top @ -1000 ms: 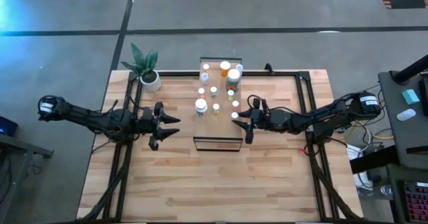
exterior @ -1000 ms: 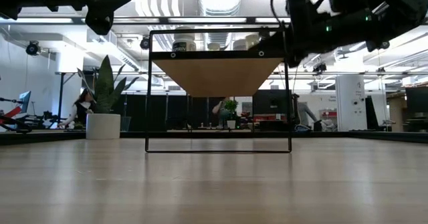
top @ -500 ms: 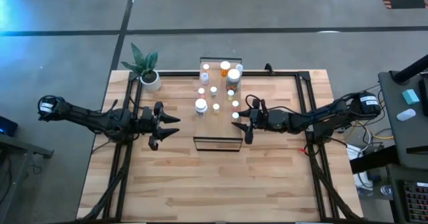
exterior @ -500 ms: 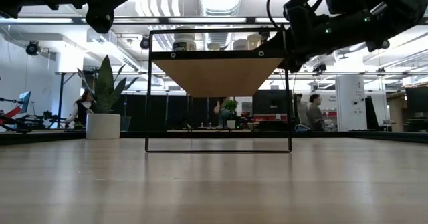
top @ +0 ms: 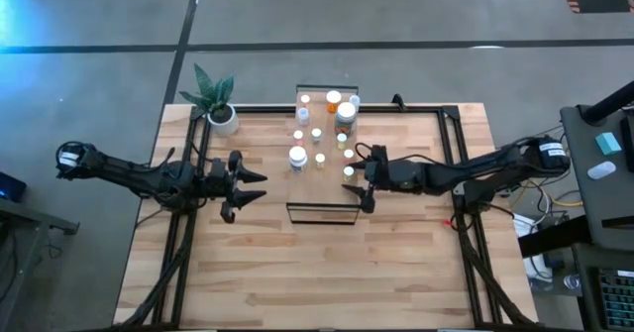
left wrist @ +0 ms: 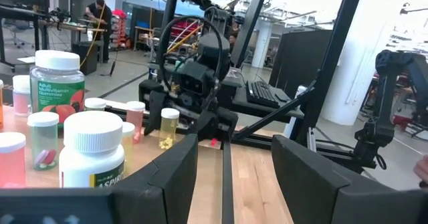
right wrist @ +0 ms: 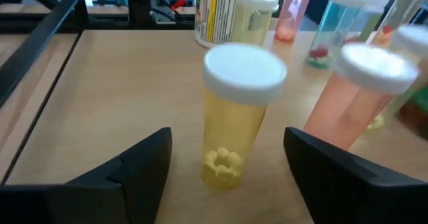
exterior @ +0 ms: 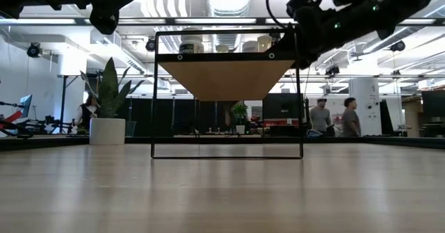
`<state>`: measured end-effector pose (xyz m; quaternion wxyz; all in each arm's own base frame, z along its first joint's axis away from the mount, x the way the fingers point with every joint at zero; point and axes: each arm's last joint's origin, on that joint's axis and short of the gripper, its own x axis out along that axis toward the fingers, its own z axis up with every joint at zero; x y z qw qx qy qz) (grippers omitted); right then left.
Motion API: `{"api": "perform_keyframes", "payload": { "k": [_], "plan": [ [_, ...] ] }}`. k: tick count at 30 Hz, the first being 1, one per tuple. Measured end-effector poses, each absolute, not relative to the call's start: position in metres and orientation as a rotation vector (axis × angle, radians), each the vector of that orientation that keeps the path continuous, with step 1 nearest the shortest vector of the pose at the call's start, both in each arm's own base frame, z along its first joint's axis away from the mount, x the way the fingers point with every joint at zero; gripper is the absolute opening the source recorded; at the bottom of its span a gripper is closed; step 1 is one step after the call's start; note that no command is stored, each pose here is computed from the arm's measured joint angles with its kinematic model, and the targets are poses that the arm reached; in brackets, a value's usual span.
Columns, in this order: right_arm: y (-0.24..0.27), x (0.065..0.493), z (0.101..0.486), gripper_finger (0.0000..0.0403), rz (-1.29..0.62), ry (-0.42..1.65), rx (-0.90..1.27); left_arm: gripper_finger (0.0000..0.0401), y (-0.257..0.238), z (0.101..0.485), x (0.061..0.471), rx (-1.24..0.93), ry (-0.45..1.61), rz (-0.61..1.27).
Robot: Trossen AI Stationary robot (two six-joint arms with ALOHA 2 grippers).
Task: Pick and place medicine bottles onto shelf by color
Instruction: Return to Home Position
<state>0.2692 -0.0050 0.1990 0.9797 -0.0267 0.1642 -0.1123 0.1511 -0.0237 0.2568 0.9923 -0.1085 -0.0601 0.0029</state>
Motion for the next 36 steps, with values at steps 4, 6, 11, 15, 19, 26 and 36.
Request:
{"api": "perform_keyframes", "payload": {
  "k": [4,6,11,15,19,26,36],
  "plan": [
    [-0.004,0.262,0.213,0.0295,-0.220,0.355,-0.071,0.0176,-0.024,0.256,0.152,-0.201,-0.116,0.006],
    [-0.004,0.255,0.219,0.0297,-0.219,0.385,-0.073,0.0176,-0.024,0.256,0.152,-0.192,-0.116,0.007],
    [-0.004,0.232,0.233,0.0288,-0.204,0.437,-0.036,0.0164,-0.022,0.256,0.155,-0.121,-0.128,0.011],
    [-0.004,0.213,0.240,0.0270,-0.194,0.485,-0.030,0.0120,-0.018,0.244,0.162,-0.060,-0.122,0.005],
    [-0.004,0.196,0.243,0.0225,-0.183,0.488,-0.079,0.0052,-0.008,0.227,0.163,-0.032,-0.171,0.028],
    [-0.014,0.172,0.226,0.0069,-0.211,0.461,-0.136,0.0007,0.024,0.206,0.153,-0.014,-0.154,0.057],
    [-0.050,0.136,0.183,0.0009,-0.208,0.238,-0.046,0.0001,0.071,0.194,0.128,-0.032,-0.132,0.188]
  ]
}}
